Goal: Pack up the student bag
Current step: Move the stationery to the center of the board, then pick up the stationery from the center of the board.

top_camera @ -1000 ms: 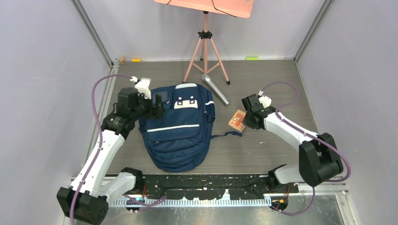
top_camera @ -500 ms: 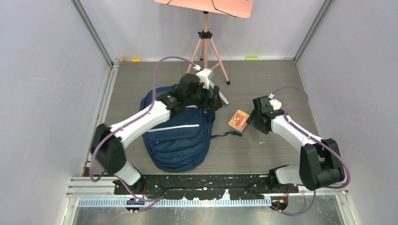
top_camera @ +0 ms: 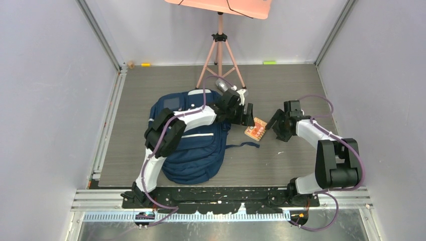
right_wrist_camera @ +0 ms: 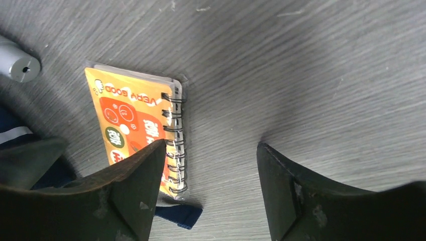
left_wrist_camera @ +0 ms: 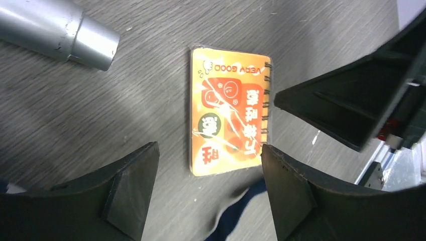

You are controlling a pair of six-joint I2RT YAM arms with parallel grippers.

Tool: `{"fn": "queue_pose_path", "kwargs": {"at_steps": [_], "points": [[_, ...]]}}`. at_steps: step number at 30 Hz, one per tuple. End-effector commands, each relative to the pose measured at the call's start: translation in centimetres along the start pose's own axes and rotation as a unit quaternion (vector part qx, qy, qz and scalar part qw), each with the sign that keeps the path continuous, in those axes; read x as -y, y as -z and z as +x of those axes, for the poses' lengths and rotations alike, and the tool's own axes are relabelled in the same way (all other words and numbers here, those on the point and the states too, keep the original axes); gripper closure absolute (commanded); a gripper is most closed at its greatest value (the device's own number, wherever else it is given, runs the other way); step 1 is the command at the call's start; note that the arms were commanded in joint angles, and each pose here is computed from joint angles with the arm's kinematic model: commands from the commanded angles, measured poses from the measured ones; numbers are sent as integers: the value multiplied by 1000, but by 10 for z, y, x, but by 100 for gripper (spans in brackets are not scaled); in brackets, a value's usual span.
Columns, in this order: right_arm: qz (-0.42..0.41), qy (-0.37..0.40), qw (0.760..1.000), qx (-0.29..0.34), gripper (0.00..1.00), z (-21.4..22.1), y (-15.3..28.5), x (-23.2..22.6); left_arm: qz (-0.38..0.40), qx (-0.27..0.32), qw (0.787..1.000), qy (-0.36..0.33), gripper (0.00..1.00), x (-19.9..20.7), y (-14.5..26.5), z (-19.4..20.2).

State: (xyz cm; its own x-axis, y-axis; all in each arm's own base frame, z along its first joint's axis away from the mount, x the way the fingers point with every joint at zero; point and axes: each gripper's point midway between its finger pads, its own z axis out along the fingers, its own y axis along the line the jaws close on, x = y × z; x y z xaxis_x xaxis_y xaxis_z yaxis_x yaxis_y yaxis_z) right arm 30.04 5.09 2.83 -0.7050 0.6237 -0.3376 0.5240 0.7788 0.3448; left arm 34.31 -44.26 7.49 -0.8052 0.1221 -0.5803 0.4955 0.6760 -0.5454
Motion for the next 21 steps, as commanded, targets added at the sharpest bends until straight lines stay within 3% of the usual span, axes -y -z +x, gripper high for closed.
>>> {"fn": "queue_pose_path", "kwargs": {"at_steps": [1, 3, 11, 18, 21], "points": [[-49, 47, 997, 38, 25, -26, 11, -23, 27, 8, 1000, 0, 24, 10, -16, -9], [-50, 56, 996, 55, 17, -37, 14, -28, 26, -6, 1000, 5, 24, 5, -25, -1], [-43, 21, 999, 2, 18, -29, -3, -36, 37, -39, 998, 24, 30, 1, -35, 25], [-53, -18, 997, -43, 23, -6, -27, -34, 26, -66, 997, 29, 52, -12, -34, 52], [-97, -30, 993, -62, 28, 4, -32, -46, 30, -78, 996, 28, 60, -14, -35, 60]]}}
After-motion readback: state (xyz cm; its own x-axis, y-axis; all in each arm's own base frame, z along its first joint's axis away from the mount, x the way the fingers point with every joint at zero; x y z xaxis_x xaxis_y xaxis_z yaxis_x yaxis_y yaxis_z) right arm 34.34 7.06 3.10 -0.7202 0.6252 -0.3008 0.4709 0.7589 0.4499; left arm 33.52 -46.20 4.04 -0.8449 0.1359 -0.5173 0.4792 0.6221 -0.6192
